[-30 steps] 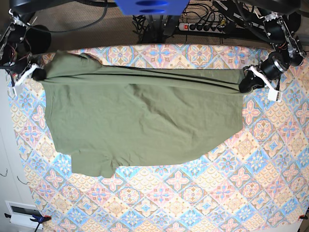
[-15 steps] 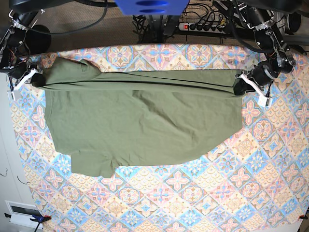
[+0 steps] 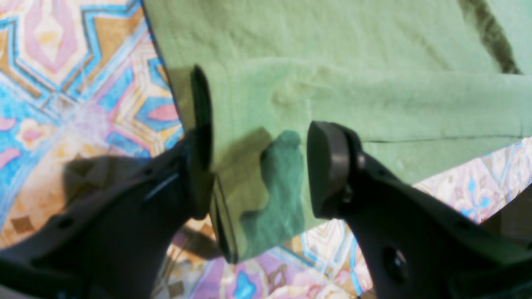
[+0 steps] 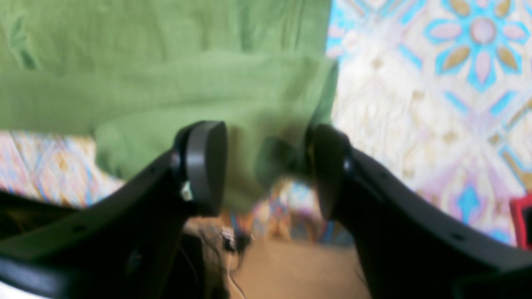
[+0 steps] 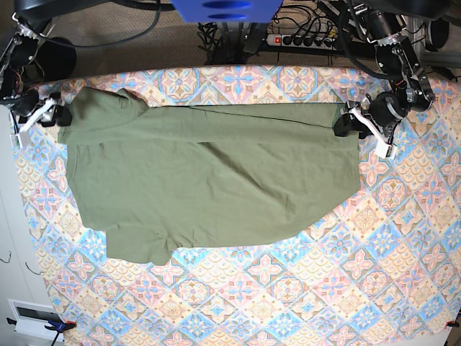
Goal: Layout the t-shirt on the table in an organized manner, then fold the t-shirt properly
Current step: 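Lower the held edge with both grippers onto the shirt body, then hold the folded edge with both grippers, pressing it down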
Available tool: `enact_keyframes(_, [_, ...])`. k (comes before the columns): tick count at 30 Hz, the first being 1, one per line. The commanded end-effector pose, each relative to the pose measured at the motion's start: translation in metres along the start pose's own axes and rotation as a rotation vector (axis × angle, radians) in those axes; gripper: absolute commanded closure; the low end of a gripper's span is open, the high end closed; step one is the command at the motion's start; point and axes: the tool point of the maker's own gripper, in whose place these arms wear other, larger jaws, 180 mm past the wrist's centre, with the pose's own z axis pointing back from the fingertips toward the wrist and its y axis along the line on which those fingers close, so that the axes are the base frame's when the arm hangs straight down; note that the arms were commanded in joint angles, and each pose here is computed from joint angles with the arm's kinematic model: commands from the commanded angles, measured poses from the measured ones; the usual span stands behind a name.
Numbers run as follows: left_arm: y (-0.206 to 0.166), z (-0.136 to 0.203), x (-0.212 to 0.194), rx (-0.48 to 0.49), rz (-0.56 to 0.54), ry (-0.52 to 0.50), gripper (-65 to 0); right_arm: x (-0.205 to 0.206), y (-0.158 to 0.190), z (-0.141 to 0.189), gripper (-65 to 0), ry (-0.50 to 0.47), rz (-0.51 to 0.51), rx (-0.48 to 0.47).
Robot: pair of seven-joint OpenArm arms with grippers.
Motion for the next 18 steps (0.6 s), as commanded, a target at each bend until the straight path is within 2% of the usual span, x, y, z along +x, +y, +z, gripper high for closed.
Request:
enact_keyframes(1, [0.001, 0.007, 0.010, 0.004, -0.024, -0.032, -33.1, 0.014, -0.001, 0.011, -33.2, -0.032, 0.045, -0.013])
enact_keyframes(7, [0.005, 0.011, 0.009, 0.010, -0.030, -0.026, -30.0, -0.020, 0.005, 0.017, -32.9, 0.049, 0.061, -0.015])
enact_keyframes(18, [0.005, 0.021, 0.011, -0.023, -0.018, -0.050, -29.9, -0.043, 0.054, -0.024, -32.9, 0.061, 0.033, 0.131])
